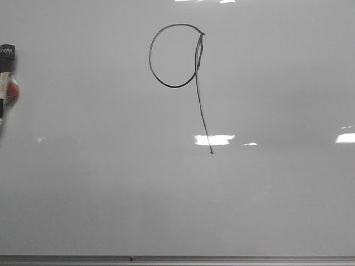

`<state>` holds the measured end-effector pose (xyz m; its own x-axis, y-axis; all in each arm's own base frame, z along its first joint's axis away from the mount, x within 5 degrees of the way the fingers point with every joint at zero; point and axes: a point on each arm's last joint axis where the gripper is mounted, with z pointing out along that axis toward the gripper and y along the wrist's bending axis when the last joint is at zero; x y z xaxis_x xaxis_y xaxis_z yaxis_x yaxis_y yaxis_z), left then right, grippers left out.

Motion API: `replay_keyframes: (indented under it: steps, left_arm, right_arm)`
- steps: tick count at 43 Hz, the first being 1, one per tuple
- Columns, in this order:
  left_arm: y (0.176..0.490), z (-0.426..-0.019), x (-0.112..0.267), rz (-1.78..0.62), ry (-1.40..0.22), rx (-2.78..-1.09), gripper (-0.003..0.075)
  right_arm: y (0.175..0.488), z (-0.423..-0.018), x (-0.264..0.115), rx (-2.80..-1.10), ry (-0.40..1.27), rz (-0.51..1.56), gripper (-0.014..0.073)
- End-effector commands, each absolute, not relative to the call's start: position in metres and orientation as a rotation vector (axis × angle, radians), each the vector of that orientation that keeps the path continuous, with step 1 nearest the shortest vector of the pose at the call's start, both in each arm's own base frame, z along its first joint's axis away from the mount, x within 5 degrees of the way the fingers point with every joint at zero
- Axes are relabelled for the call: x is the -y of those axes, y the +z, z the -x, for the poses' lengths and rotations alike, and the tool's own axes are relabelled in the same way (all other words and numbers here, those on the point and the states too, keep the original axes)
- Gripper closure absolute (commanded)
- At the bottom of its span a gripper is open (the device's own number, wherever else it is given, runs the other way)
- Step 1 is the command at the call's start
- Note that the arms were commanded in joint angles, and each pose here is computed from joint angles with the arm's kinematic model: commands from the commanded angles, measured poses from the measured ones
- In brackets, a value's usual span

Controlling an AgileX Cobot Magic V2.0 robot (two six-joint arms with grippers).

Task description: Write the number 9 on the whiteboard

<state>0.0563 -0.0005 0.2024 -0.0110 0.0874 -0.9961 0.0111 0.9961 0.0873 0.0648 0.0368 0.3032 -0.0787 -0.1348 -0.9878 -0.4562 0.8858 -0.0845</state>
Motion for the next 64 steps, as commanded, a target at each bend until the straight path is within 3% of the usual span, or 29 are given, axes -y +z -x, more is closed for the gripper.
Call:
replay_keyframes:
  steps: [1, 8, 25, 64]
  left_arm:
    - [0.21, -0.055, 0.0, -0.057, 0.05, -1.487, 0.0739]
    - [0.21, -0.055, 0.0, -0.057, 0.05, -1.487, 0.0739]
    - [0.21, -0.055, 0.0, -0.057, 0.05, -1.487, 0.0739]
    - [0.21, -0.055, 0.0, -0.057, 0.05, -1.487, 0.0739]
  right_arm:
    - [0.304, -0.069, -0.022, -1.568, 0.213, 0.227, 0.0664]
    - [0.27, -0.067, -0.007, -1.561, 0.145, -0.001, 0.0664]
    - [0.203, -0.058, 0.003, -1.525, 0.04, -0.113, 0.0664]
    - [0.197, -0.055, 0.002, -1.579, 0.043, -0.112, 0.0664]
